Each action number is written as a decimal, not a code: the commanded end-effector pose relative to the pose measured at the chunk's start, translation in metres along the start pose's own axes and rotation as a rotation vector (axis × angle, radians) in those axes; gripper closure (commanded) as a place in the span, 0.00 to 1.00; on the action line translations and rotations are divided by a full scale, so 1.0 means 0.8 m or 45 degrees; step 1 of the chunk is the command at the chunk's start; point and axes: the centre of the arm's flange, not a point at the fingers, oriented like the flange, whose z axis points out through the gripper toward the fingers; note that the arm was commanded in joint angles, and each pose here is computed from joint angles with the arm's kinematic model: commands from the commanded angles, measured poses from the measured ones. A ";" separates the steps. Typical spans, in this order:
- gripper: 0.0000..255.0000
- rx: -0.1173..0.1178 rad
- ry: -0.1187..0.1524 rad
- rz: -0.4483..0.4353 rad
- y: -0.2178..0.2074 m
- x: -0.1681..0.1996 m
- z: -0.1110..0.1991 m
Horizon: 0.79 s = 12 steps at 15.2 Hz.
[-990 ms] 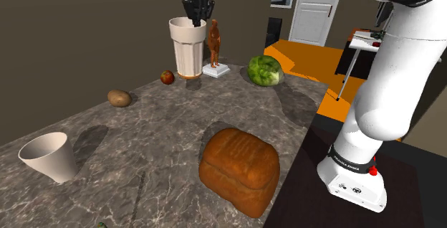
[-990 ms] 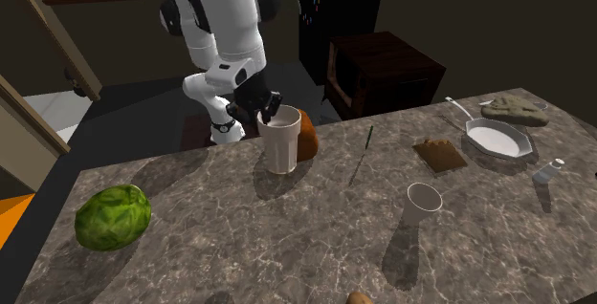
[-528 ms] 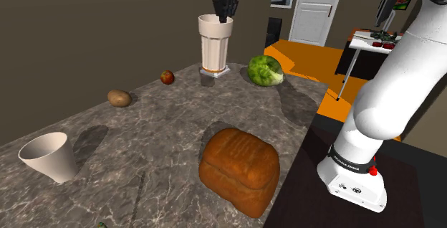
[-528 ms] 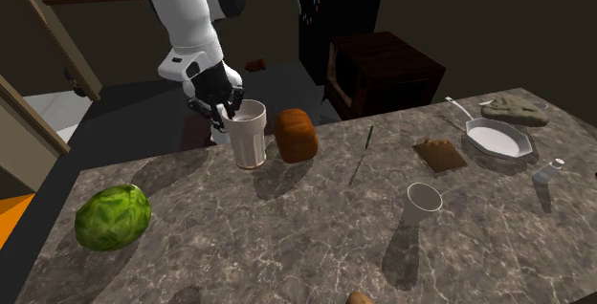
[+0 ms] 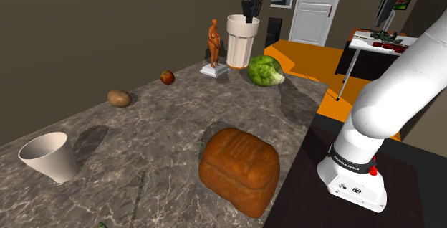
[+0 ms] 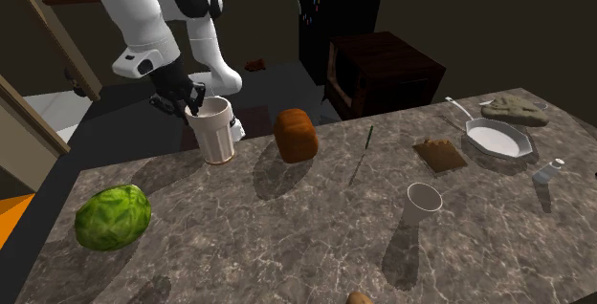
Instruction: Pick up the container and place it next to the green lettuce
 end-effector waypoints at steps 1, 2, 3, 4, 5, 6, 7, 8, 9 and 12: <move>1.00 0.001 0.001 -0.003 0.026 -0.022 -0.006; 1.00 0.001 0.001 -0.003 0.040 -0.031 -0.007; 1.00 0.001 0.001 -0.003 0.053 -0.040 -0.008; 1.00 0.001 0.001 -0.003 0.067 -0.050 -0.010; 1.00 0.001 0.001 -0.003 0.081 -0.059 -0.011; 1.00 0.001 0.001 -0.003 0.094 -0.068 -0.012; 1.00 0.001 0.001 -0.003 0.108 -0.077 -0.013; 1.00 0.001 0.001 -0.003 0.122 -0.086 -0.014; 1.00 0.001 0.001 -0.003 0.135 -0.096 -0.015; 1.00 0.001 0.001 -0.003 0.176 -0.123 -0.019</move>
